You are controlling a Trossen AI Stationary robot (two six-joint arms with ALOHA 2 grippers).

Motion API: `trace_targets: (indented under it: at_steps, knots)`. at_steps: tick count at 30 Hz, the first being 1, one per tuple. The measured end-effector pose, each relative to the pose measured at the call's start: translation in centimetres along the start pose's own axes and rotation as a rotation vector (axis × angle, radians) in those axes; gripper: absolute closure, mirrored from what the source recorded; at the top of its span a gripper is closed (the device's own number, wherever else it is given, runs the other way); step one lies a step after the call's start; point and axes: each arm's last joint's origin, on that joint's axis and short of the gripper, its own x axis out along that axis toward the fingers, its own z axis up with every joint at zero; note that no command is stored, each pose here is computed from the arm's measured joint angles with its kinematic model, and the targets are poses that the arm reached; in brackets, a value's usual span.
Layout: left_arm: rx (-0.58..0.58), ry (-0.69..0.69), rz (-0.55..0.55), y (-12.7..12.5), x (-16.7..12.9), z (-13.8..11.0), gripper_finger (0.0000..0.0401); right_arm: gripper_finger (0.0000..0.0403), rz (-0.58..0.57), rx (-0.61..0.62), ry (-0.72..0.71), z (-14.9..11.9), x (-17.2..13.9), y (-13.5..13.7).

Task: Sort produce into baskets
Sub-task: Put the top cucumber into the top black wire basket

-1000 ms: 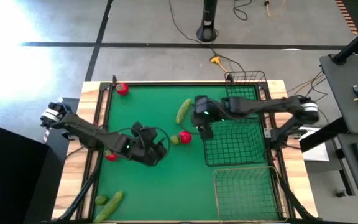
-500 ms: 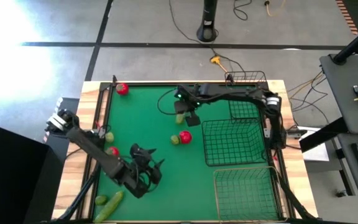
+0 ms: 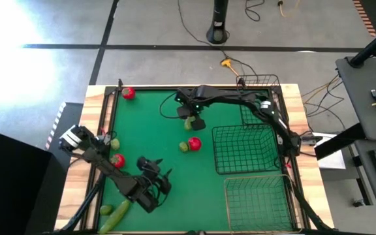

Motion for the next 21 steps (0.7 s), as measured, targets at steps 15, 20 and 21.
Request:
trace_targets:
  at_steps: [15, 20, 21]
  knots:
    - [0.123, 0.001, 0.078, 2.9, -0.8, 1.8, 0.0125, 0.0035, 0.012, -0.044, 0.118, -1.4, 4.0, -1.1]
    - [0.108, -0.014, 0.069, 2.8, -0.8, 1.7, 0.0125, 0.0058, 0.007, 0.017, 0.112, -1.5, 4.0, -1.3]
    - [0.101, -0.023, 0.066, 2.7, -0.7, 1.7, 0.0125, 0.007, 0.003, 0.025, 0.109, -1.5, 4.0, -1.3]
